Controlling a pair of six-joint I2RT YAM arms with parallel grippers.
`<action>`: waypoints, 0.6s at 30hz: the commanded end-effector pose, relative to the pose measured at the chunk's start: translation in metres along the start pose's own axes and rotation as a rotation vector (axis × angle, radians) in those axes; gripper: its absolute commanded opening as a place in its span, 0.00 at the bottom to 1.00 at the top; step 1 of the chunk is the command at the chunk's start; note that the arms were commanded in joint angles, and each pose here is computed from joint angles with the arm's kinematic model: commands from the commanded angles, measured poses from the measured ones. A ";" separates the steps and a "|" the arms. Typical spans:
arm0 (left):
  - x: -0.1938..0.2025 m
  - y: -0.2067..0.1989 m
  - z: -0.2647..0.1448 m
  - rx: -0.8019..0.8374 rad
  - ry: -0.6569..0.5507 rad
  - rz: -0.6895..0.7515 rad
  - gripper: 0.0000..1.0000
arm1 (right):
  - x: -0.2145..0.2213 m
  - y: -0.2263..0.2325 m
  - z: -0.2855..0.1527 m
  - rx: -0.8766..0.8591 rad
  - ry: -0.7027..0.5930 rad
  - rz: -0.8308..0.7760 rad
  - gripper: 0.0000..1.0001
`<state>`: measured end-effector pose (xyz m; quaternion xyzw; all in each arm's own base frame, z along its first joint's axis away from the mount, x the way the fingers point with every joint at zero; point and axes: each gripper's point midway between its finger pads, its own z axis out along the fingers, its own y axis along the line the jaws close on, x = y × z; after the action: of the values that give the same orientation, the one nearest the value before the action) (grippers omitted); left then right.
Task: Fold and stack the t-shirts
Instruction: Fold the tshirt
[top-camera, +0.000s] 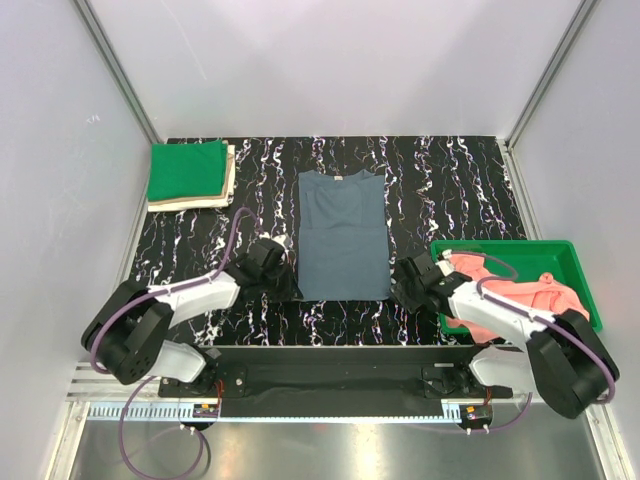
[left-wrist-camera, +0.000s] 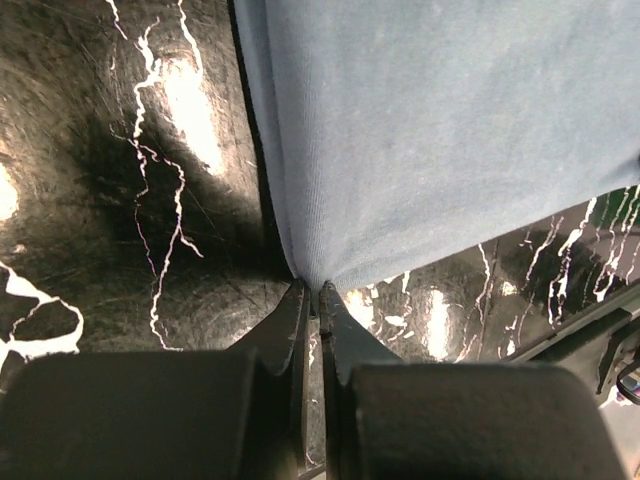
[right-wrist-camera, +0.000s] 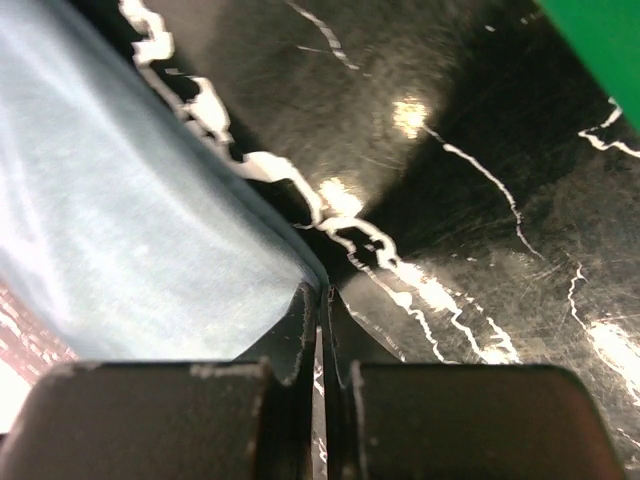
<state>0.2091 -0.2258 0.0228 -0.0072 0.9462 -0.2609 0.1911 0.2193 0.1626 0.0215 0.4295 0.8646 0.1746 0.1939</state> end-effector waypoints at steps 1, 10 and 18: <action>-0.007 -0.016 -0.012 0.053 -0.030 0.003 0.00 | -0.013 0.007 -0.016 -0.060 -0.071 -0.068 0.00; -0.026 -0.055 -0.073 0.144 -0.123 0.042 0.00 | -0.029 0.036 -0.072 -0.225 -0.127 -0.255 0.00; -0.034 -0.090 -0.123 0.237 -0.186 0.053 0.00 | -0.038 0.047 -0.132 -0.328 -0.147 -0.283 0.00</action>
<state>0.1925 -0.2372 0.1574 0.0181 0.8910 -0.3536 0.2841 0.2135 0.1503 0.1363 0.3006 0.8631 0.2544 0.3161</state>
